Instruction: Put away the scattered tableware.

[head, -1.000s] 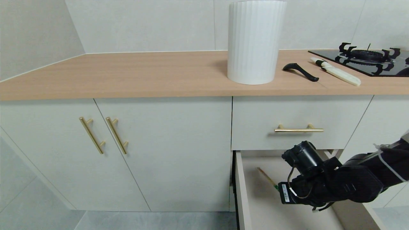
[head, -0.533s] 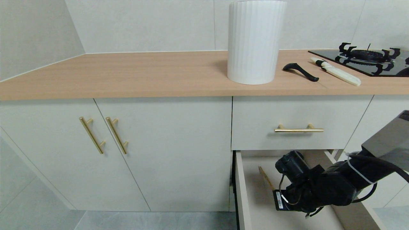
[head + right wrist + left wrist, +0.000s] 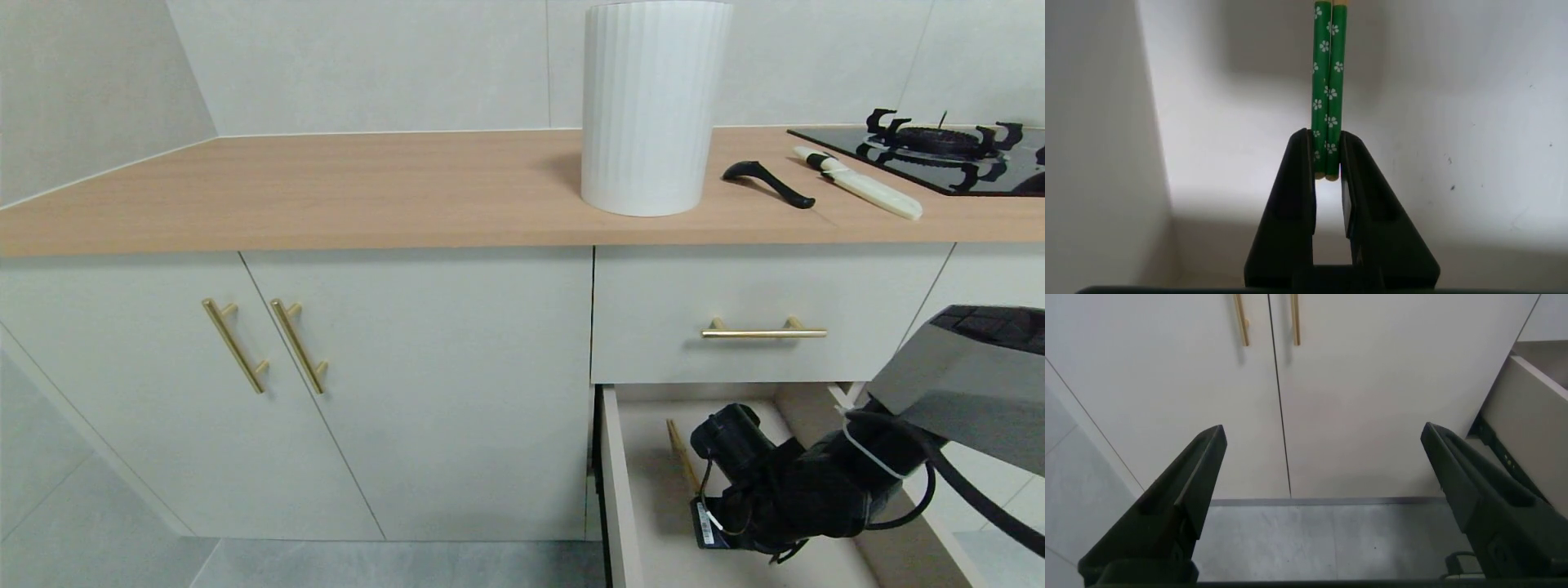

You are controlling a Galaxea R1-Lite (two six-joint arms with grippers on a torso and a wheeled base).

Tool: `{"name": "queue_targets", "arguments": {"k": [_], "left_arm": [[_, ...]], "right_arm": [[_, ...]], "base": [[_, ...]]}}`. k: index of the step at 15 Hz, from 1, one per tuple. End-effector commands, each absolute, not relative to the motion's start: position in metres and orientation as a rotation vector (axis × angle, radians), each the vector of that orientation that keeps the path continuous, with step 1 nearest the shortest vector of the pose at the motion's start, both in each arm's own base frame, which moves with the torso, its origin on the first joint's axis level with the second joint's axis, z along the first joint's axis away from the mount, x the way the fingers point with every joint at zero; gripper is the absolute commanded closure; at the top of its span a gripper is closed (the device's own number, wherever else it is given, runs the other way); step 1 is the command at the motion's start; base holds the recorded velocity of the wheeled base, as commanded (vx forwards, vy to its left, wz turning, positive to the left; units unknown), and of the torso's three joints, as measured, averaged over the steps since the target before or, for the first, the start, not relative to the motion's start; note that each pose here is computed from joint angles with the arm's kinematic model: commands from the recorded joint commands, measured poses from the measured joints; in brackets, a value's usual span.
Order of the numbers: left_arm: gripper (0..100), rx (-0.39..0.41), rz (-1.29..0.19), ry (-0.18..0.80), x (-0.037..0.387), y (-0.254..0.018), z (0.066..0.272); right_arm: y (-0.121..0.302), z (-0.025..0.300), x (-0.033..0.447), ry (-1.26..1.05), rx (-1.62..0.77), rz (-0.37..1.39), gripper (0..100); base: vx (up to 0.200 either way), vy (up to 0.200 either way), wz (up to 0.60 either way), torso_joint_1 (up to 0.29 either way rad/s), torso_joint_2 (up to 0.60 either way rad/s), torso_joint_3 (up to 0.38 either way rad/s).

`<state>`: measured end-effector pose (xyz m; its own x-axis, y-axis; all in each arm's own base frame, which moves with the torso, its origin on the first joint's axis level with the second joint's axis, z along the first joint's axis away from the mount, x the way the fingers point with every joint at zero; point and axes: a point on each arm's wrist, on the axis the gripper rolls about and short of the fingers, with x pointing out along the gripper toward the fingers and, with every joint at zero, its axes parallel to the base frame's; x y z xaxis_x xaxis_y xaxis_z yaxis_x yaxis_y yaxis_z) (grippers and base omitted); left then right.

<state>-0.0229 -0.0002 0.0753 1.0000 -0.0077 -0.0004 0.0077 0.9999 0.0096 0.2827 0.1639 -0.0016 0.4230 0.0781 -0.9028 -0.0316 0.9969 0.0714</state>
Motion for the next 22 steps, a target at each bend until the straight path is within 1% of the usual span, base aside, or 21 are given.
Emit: {"name": "queue_targets", "arguments": {"k": [1, 6, 7, 14, 15, 20, 21, 22], "left_arm": [[0, 0.009, -0.008, 0.001, -0.023, 0.0, 0.075], [0, 0.011, -0.008, 0.001, -0.023, 0.0, 0.075], [0, 0.009, -0.008, 0.001, -0.023, 0.0, 0.075], [0, 0.009, -0.008, 0.001, -0.023, 0.0, 0.075], [0, 0.009, -0.008, 0.001, -0.023, 0.0, 0.075], [0, 0.009, -0.008, 0.001, -0.023, 0.0, 0.075], [0, 0.009, -0.008, 0.001, -0.023, 0.0, 0.075], [0, 0.009, -0.008, 0.001, -0.023, 0.0, 0.075]], "right_arm": [[0.164, -0.009, 0.283, 1.149, 0.032, 0.056, 100], [0.164, -0.009, 0.283, 1.145, 0.034, 0.057, 100], [0.164, -0.008, 0.283, 1.144, 0.035, 0.058, 0], [0.163, -0.001, 0.282, 1.127, 0.057, 0.052, 0], [0.163, 0.008, 0.281, 1.109, 0.066, 0.059, 0], [0.146, 0.094, 0.253, 0.934, 0.135, 0.13, 0], [0.144, 0.101, 0.249, 0.926, 0.139, 0.132, 0], [0.144, 0.101, 0.249, 0.926, 0.139, 0.132, 0]], "base": [[0.0, 0.0, 0.0, 0.0, 0.0, 0.0], [0.0, 0.0, 0.0, 0.0, 0.0, 0.0], [0.0, 0.0, 0.0, 0.0, 0.0, 0.0], [0.0, 0.0, 0.0, 0.0, 0.0, 0.0], [0.0, 0.0, 0.0, 0.0, 0.0, 0.0], [0.0, 0.0, 0.0, 0.0, 0.0, 0.0], [0.0, 0.0, 0.0, 0.0, 0.0, 0.0], [0.0, 0.0, 0.0, 0.0, 0.0, 0.0]]}}
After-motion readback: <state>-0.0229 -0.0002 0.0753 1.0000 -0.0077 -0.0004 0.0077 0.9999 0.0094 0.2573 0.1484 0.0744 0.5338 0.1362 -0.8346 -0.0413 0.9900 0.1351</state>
